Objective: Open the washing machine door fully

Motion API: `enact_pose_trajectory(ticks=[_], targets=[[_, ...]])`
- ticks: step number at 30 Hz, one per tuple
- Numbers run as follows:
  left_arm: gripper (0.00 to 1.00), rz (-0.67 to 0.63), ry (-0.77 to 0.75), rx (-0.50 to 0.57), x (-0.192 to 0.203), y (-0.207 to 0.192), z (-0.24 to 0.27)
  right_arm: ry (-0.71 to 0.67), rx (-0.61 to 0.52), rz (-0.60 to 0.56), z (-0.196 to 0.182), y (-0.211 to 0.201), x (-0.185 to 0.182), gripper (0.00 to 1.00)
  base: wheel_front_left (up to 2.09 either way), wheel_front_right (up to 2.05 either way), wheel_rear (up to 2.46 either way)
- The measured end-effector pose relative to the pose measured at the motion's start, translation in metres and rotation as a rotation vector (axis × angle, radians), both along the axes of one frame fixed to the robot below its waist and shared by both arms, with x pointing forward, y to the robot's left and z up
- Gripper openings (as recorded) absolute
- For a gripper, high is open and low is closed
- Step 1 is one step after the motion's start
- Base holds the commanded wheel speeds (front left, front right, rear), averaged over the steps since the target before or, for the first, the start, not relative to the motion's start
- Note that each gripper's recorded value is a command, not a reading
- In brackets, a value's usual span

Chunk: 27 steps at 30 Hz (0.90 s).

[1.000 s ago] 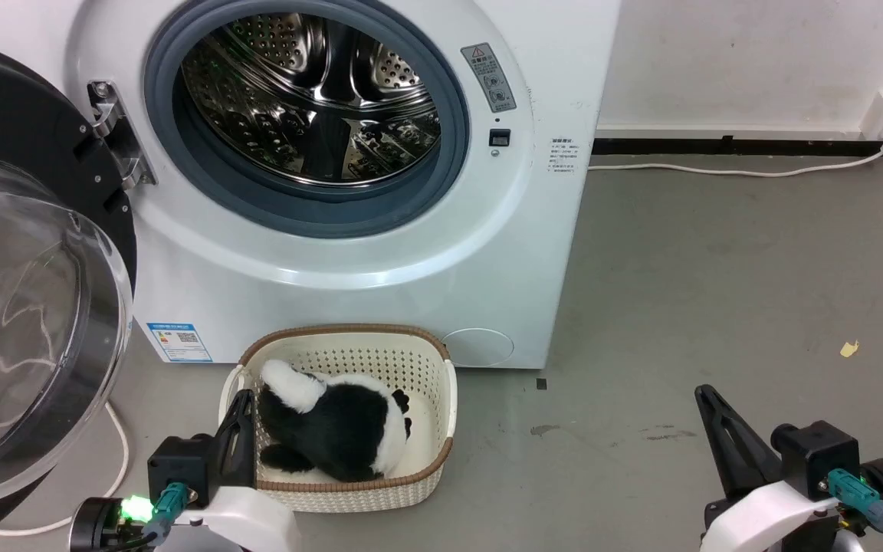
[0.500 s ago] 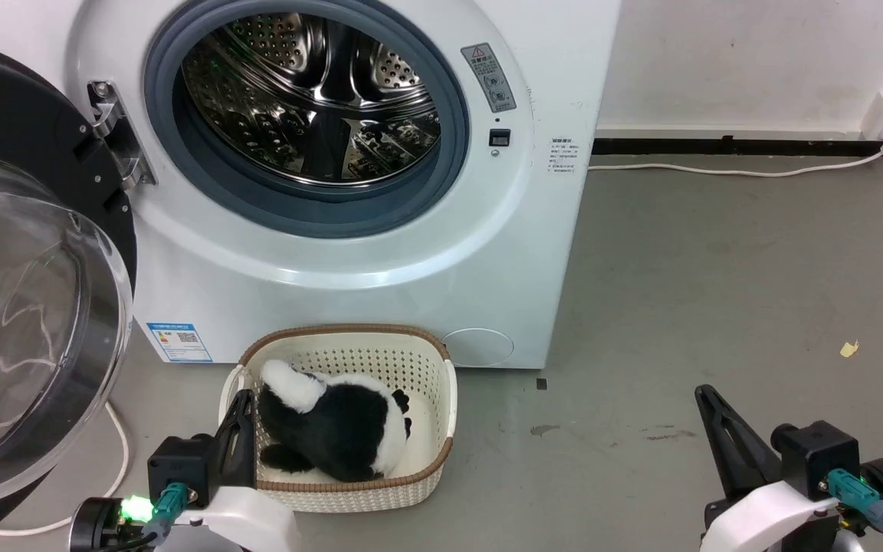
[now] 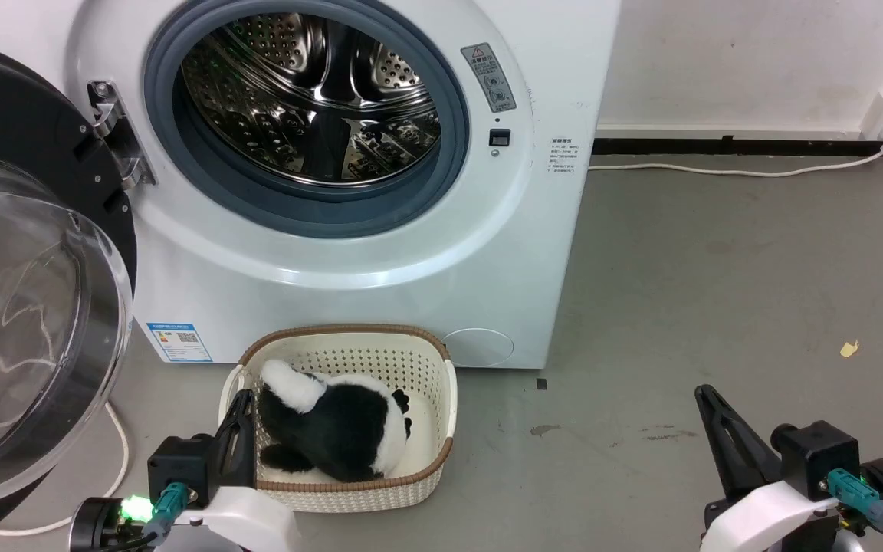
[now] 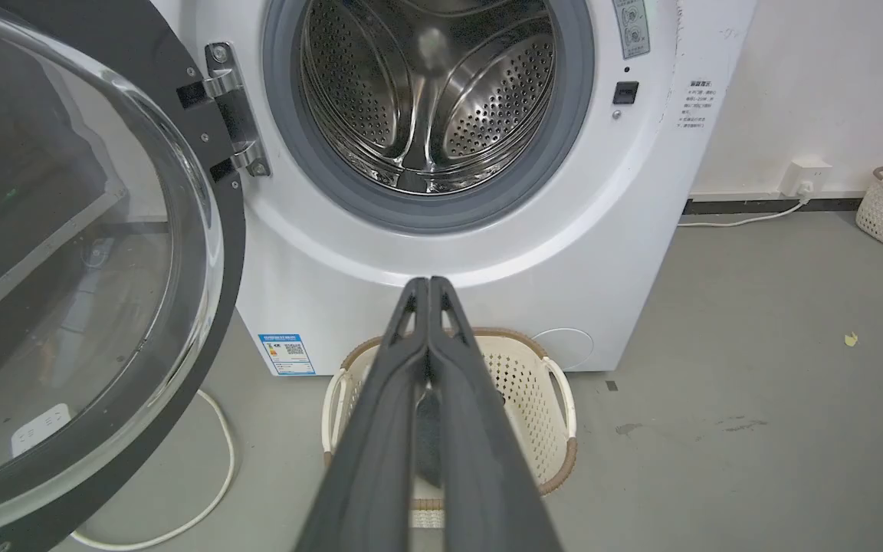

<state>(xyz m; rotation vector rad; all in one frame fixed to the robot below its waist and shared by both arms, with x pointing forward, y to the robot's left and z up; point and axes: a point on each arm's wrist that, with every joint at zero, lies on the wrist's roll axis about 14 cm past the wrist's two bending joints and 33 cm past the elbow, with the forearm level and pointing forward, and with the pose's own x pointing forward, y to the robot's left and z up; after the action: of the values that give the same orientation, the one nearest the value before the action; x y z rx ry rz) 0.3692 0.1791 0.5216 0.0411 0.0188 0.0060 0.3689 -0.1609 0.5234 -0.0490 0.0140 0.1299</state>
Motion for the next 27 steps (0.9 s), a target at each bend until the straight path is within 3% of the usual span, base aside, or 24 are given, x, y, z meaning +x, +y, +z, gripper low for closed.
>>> enact_pose_trajectory(ticks=[27], targets=[[0.0,0.0,0.0,0.0,0.0,-0.0001,0.0,0.0,0.0,0.0,0.0,-0.0001,0.0,0.0,0.0,0.0,0.0]])
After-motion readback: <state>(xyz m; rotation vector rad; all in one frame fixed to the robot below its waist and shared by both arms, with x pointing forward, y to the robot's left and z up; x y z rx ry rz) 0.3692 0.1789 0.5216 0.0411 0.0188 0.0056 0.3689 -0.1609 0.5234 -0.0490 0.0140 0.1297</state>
